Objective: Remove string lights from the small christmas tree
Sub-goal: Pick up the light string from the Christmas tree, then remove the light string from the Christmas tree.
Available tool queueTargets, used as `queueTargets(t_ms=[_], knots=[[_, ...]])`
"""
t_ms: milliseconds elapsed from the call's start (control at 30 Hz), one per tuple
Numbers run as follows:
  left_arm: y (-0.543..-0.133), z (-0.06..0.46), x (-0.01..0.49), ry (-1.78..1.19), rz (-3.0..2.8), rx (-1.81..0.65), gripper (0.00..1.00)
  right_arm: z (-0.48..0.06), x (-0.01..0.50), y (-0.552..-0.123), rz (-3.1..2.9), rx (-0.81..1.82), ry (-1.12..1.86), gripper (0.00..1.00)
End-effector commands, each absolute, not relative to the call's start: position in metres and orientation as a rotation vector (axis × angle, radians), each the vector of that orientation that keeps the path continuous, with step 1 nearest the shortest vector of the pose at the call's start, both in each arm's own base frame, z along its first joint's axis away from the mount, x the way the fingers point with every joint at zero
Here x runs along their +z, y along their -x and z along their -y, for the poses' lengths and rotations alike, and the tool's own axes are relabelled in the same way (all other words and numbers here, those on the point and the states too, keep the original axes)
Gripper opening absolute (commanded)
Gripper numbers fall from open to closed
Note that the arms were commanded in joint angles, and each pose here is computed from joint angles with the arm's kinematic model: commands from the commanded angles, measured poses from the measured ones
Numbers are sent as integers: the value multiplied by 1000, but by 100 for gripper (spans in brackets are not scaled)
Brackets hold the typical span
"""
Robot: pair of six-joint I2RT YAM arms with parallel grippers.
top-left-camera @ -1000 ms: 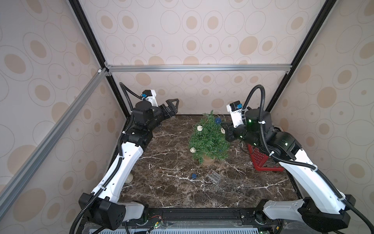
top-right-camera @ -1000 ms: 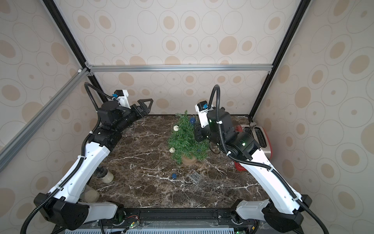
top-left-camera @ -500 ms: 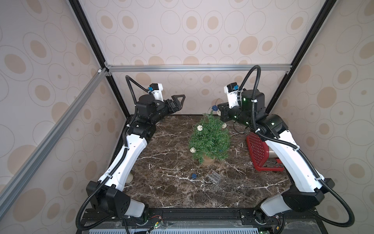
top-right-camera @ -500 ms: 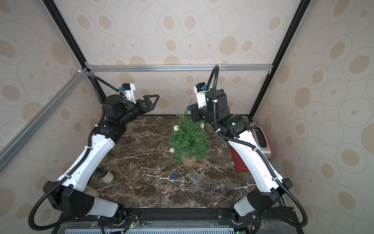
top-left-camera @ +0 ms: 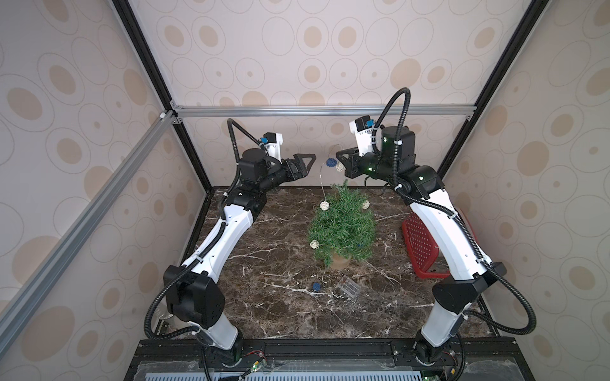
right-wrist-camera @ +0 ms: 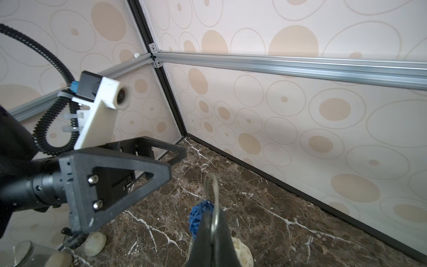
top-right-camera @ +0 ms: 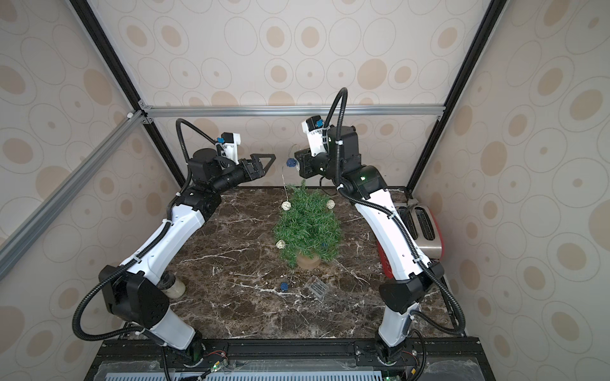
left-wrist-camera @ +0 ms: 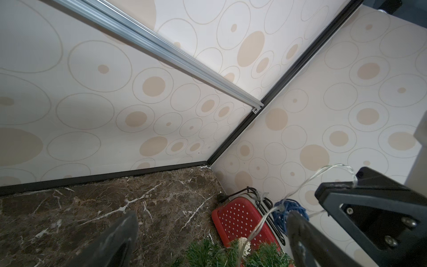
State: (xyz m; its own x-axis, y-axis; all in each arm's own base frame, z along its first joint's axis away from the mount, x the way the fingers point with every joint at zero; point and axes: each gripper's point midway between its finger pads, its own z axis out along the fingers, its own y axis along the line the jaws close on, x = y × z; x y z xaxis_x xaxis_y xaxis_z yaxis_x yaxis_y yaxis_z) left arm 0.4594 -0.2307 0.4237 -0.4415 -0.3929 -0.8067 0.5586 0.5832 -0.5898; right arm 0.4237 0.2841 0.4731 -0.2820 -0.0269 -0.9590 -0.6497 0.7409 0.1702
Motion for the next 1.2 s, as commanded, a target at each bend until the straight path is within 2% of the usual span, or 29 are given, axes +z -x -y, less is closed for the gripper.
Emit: queueTargets(t_ms=[0,200,400,500,667,967,1167], knots=[[-455,243,442,-224,-1667,-1098,98,-294,489,-420,-1714,740,567,0],[-458,257,424,-248,-1720,-1104,88,-299,500,-423,-1683,770,562,0],[-451,254,418,-246,-1730,-1104,90,-301,501,-429,-1686,773,545,0],[-448,253,411,-256,-1744,-1090,88,-302,499,-430,-1688,776,550,0],[-459,256,396,-221,-1784,-1094,76,-307,501,-423,-1676,816,583,0],[-466,262,417,-215,-1709,-1140,34,-312,500,-416,-1685,865,605,0],[-469,263,424,-209,-1683,-1158,36,-315,504,-409,-1673,907,624,0]])
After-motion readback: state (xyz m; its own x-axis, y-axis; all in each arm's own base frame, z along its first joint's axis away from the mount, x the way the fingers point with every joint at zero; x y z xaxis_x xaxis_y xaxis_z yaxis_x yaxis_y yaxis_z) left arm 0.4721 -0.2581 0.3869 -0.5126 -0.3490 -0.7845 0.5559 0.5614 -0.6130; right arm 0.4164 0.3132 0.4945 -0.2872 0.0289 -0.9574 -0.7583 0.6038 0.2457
